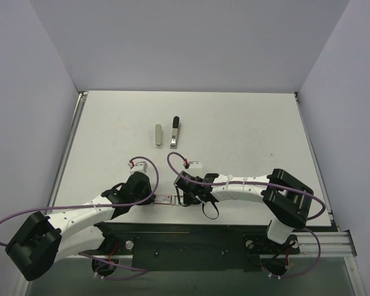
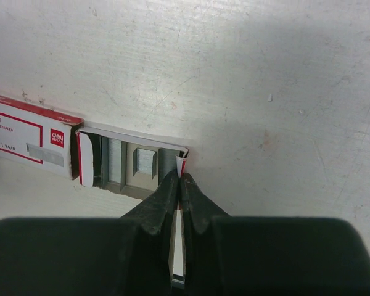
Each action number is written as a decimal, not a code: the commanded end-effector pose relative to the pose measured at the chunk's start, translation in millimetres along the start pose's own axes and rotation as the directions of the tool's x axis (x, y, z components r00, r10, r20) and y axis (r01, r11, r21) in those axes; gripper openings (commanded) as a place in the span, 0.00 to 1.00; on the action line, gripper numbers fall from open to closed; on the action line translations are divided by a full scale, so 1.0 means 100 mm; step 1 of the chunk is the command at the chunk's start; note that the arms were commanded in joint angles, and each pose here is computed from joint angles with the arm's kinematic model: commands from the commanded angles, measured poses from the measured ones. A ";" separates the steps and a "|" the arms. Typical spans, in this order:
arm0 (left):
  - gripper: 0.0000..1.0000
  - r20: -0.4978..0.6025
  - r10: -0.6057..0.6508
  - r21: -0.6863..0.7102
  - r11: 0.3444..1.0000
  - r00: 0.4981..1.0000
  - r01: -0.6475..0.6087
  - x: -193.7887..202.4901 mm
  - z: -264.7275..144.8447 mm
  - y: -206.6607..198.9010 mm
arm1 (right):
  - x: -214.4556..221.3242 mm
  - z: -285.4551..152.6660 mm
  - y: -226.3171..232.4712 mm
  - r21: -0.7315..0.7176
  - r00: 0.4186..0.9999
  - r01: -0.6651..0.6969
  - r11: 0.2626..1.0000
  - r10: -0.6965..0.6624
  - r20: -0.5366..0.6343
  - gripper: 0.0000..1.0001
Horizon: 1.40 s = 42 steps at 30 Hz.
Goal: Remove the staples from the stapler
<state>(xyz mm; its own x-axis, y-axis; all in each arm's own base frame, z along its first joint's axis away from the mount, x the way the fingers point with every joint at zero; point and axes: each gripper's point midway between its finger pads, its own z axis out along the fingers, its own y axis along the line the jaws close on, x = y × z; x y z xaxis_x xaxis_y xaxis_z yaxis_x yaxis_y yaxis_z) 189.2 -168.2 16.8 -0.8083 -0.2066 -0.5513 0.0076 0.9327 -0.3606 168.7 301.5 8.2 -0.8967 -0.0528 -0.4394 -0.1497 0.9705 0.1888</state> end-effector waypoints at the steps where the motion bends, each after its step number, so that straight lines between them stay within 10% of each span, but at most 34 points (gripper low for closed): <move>1: 0.00 -0.040 0.007 -0.029 1.000 0.999 -0.009 0.13 -0.02 0.08 | -0.14 -0.01 -0.05 0.031 0.999 -0.026 0.999 0.025 0.025 0.00; 42: 0.00 -0.036 0.014 -0.028 1.000 0.999 -0.015 0.15 -0.03 0.05 | -0.01 -0.07 -0.03 0.008 1.000 -0.019 1.000 0.019 0.013 0.00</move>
<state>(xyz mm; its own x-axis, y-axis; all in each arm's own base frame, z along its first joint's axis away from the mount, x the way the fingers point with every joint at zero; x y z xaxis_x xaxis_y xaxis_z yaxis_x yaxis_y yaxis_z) 184.9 -173.3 17.0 -0.8107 -0.2041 -0.5488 0.0137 0.9304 -0.3663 166.0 293.7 7.5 -0.8986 -0.0344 -0.4374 -0.1334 0.9711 0.1977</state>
